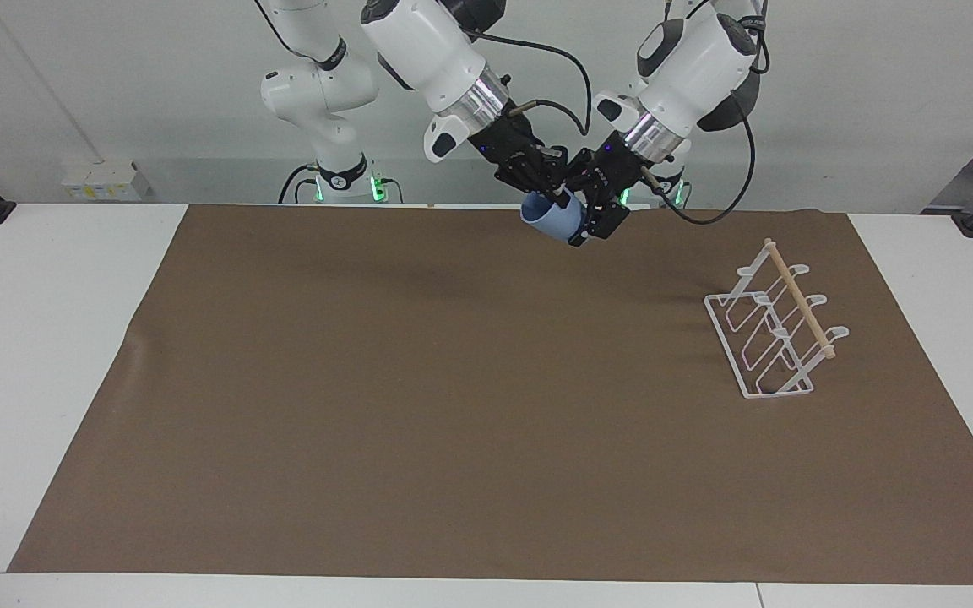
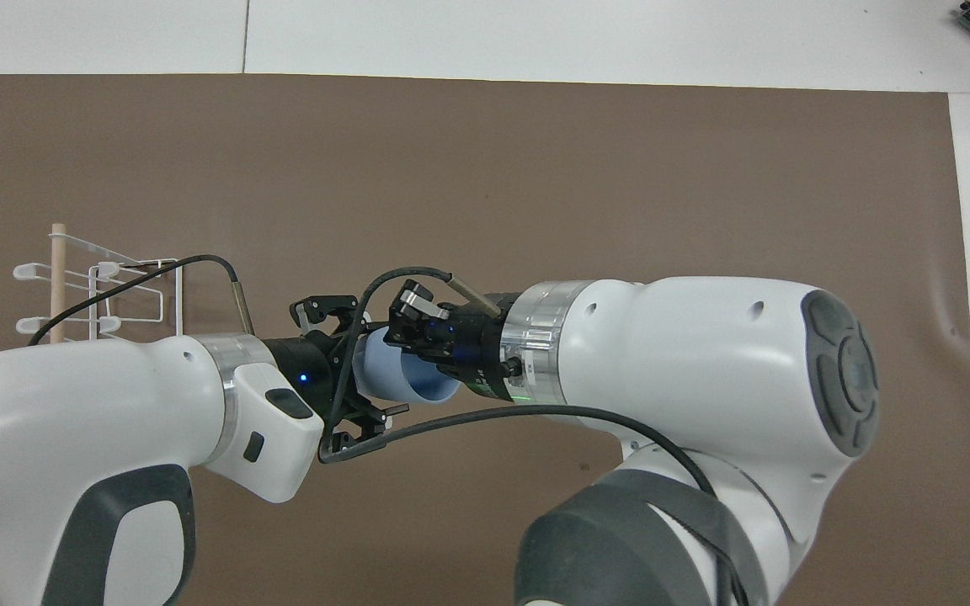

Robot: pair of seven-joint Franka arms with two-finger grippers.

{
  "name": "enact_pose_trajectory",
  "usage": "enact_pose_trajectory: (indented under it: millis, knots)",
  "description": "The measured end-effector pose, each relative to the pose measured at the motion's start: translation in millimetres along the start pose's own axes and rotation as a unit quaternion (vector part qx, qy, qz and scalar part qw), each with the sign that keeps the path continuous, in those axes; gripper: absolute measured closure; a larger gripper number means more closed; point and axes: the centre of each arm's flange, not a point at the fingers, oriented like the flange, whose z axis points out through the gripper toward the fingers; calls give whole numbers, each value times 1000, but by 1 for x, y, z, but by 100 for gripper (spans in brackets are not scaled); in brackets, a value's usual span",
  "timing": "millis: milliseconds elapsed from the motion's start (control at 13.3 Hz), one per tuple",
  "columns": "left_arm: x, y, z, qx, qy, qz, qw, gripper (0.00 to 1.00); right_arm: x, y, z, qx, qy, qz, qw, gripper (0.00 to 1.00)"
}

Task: Hang cup on cup holder
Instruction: 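Carry the cup toward the left gripper and pass it over, then move the cup with the left gripper while the right gripper withdraws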

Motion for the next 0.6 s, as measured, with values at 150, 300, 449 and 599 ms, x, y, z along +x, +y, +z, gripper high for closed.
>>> enact_pose_trajectory:
  millis: [150, 300, 449, 599]
  knots:
    - [0, 0, 0, 0, 0, 0, 1000, 25, 0, 0, 0, 0, 0, 5, 1000, 95]
    - [0, 0, 0, 0, 0, 0, 1000, 25, 0, 0, 0, 0, 0, 6, 1000, 95]
    - [0, 0, 0, -1, 0, 0, 1000, 25, 0, 0, 0, 0, 0, 6, 1000, 95]
    - [1, -1, -2, -1, -1, 1, 1000, 25, 0, -1, -1, 1, 0, 6, 1000, 94]
